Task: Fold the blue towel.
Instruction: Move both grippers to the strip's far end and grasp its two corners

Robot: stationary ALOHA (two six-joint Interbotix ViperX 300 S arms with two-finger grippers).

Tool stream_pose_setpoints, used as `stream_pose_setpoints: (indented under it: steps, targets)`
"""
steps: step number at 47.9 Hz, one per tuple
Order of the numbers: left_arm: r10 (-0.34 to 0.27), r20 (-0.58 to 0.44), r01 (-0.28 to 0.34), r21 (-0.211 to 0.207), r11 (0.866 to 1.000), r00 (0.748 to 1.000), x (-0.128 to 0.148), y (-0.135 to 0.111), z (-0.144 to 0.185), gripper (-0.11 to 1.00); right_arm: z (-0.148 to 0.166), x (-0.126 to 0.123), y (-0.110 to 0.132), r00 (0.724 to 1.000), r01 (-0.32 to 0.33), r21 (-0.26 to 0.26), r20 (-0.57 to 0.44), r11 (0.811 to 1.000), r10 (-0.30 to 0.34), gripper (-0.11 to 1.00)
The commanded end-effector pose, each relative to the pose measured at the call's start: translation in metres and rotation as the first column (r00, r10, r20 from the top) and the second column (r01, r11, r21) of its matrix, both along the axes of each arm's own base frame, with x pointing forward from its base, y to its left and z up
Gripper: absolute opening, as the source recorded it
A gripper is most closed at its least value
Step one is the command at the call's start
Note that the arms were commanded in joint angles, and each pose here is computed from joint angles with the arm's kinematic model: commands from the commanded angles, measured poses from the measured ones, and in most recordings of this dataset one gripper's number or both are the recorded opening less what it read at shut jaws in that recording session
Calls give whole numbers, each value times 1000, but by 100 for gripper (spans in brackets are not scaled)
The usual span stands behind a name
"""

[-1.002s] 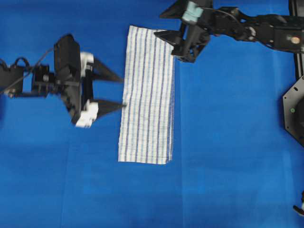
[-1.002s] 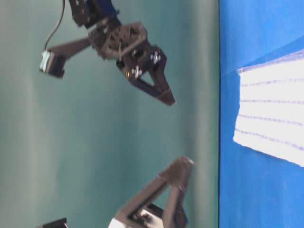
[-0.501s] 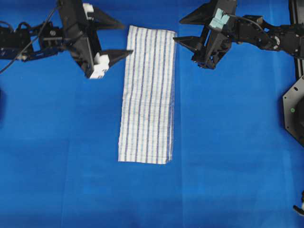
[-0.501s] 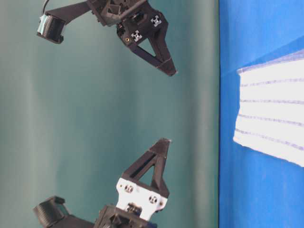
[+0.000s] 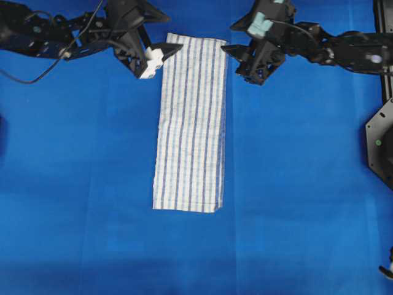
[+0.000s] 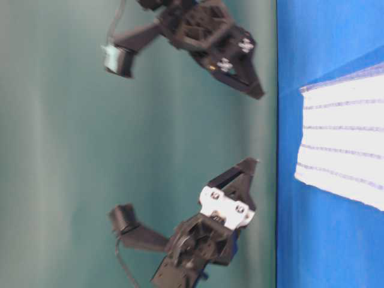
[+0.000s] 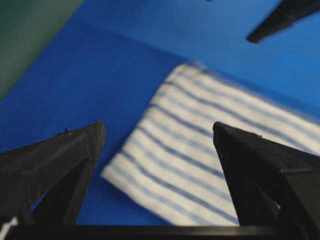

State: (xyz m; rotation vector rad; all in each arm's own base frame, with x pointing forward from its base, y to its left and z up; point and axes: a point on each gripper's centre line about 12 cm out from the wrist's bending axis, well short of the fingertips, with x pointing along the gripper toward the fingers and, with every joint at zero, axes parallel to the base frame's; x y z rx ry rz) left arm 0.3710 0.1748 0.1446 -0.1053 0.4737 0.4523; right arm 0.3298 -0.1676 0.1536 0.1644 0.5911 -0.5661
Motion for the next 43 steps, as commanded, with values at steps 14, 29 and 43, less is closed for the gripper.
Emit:
stream_pose_setpoints:
  steps: [14, 29, 43]
  targets:
    - [53, -18, -53, 1, 999, 998, 12, 32, -39, 91, -32, 17, -22, 998, 49, -5, -44, 999, -50, 92]
    - [54, -68, -56, -24, 998, 996, 17, 34, -74, 91, -62, 22, -26, 993, 67, 27, -101, 997, -64, 92]
    - [43, -84, -46, -30, 998, 995, 16, 30, -78, 66, -66, 21, -25, 992, 69, 39, -111, 997, -65, 86]
